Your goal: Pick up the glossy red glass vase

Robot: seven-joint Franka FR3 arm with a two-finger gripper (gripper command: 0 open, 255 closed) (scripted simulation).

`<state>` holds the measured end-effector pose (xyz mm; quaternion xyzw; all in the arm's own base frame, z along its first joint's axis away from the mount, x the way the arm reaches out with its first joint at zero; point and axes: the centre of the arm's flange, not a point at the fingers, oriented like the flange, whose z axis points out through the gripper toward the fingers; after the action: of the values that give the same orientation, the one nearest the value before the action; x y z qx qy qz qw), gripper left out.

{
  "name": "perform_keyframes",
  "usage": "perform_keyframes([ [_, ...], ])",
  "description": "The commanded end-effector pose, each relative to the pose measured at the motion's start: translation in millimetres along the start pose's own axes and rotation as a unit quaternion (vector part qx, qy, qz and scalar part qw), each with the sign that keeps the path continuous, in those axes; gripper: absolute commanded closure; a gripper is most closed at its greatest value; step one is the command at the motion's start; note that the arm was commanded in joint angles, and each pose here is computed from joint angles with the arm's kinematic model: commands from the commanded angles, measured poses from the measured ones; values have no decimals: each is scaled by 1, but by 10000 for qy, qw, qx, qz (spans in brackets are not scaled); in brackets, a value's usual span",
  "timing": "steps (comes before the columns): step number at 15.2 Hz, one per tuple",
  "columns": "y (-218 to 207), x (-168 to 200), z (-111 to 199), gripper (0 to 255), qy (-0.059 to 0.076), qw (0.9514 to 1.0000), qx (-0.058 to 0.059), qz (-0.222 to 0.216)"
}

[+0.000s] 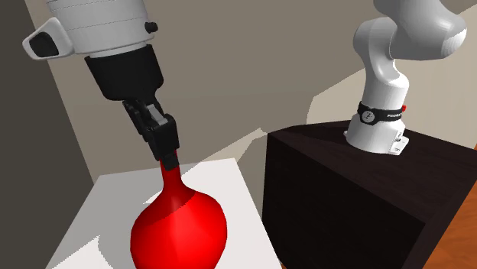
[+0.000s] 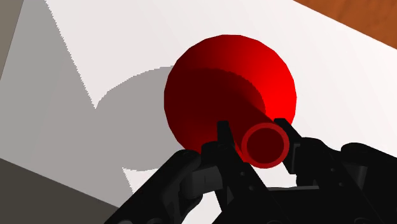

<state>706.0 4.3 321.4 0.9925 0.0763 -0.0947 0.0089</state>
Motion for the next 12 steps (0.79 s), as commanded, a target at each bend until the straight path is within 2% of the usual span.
perform_keyframes([
  [1,0,0,1,255,-5,10000,1,0],
  [3,0,0,0,255,-6,10000,1,-1],
  [12,0,-9,-47,255,-6,10000,1,-1],
])
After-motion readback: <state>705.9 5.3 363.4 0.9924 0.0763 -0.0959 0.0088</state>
